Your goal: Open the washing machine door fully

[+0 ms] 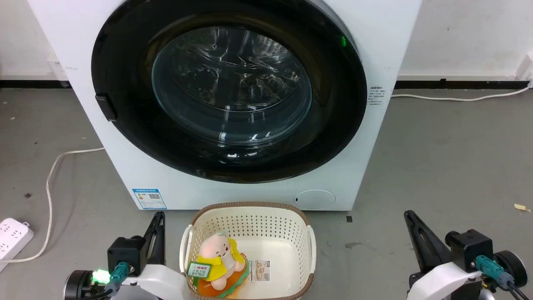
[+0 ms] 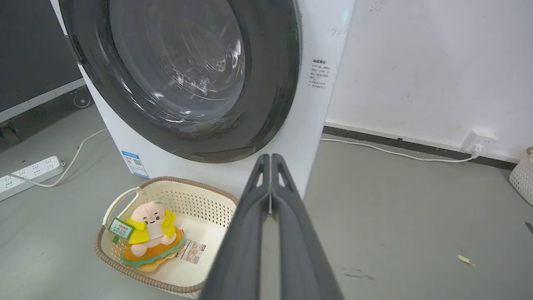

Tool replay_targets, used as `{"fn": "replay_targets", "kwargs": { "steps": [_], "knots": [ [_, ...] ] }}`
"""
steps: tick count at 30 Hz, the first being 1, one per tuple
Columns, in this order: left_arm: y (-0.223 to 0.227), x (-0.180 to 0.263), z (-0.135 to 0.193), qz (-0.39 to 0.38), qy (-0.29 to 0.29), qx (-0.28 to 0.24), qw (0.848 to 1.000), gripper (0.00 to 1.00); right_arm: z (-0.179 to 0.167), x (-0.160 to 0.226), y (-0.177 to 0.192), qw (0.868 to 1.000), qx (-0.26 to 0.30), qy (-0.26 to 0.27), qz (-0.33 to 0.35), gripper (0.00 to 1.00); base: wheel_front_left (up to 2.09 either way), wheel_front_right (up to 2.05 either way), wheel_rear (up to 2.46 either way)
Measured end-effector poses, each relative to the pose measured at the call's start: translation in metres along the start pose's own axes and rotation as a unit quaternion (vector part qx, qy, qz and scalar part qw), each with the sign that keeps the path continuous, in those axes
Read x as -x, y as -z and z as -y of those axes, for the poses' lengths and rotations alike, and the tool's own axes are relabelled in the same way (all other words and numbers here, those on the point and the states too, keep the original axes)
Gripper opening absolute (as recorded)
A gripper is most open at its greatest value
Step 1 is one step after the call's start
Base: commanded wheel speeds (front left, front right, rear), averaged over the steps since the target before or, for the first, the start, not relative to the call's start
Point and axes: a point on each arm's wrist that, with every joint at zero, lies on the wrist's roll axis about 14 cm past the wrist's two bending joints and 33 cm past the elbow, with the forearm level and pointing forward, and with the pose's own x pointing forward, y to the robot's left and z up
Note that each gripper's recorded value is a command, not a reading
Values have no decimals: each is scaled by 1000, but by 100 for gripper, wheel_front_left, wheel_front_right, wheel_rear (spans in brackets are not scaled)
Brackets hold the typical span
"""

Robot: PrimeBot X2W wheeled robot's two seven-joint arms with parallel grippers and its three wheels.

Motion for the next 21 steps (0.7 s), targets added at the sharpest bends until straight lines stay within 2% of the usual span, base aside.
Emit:
{"fn": "replay_targets", "kwargs": {
  "steps": [21],
  "knots": [
    [0,0,0,0,0,0,1000,0,0,0,0,1000,0,0,0,0,0,0,0]
  ]
}}
